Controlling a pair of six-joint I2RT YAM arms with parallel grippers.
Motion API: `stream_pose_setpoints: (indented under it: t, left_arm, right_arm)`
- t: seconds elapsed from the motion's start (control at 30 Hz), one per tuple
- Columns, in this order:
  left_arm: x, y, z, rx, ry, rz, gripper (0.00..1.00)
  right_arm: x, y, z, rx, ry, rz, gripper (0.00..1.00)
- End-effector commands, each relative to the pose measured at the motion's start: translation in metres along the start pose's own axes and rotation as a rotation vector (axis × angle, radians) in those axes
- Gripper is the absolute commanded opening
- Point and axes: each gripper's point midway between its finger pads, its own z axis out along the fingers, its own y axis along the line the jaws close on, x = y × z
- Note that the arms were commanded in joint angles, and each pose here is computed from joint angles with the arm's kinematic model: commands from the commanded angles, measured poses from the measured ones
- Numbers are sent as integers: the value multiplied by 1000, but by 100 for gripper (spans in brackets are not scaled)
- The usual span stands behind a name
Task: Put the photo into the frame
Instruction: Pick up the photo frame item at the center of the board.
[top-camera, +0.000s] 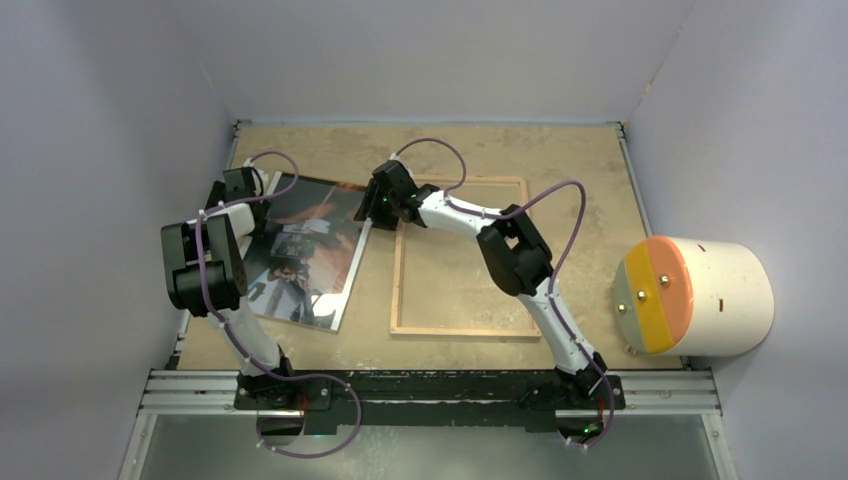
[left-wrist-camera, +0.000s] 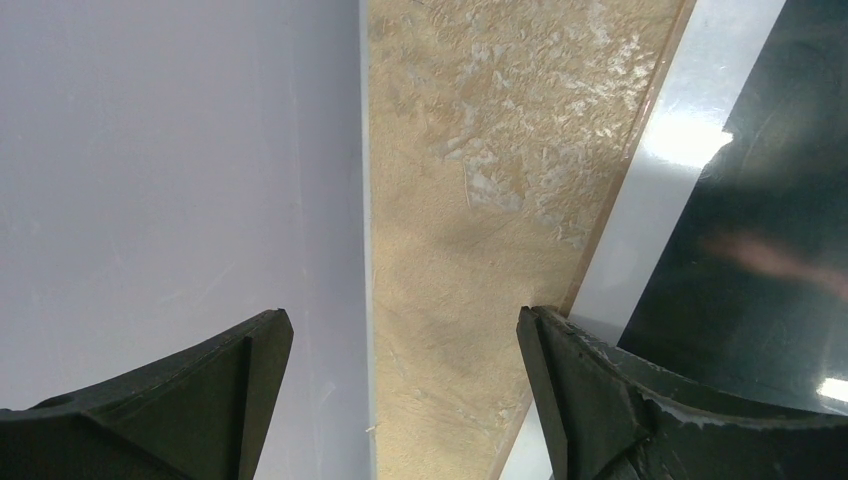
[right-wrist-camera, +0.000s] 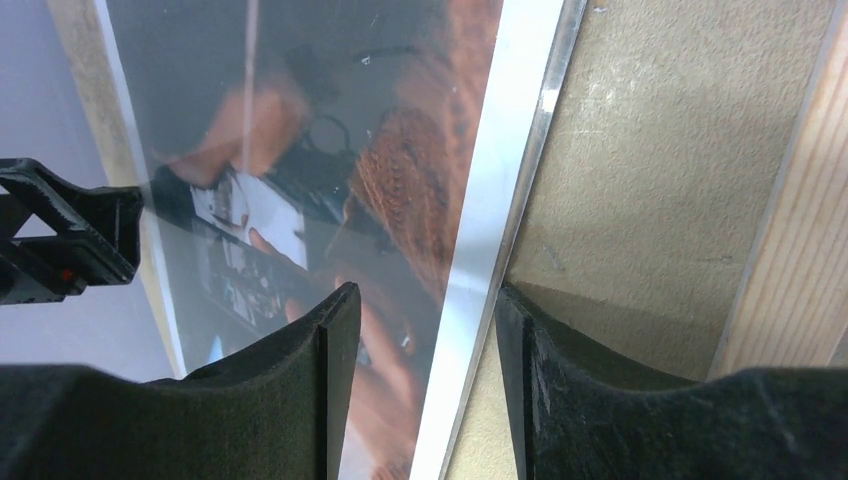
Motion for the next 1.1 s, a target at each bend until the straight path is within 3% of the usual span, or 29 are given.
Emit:
stream_pose_setpoints:
  t: [0.0, 0.53, 0.83, 1.07]
  left_arm:
    - [41, -41, -4, 148, 113, 80, 90]
    - [41, -42, -4, 150, 112, 80, 90]
    - [40, -40, -5, 148, 110, 82, 90]
    - [38, -39, -7, 154, 108, 81, 90]
  right_arm:
    - [-13, 67, -37, -199, -33, 15, 54]
    - [-22, 87, -57, -196, -73, -18, 53]
    - [-5, 110, -58, -360, 15, 9, 54]
    - [-7, 113, -50, -392, 16, 21, 52]
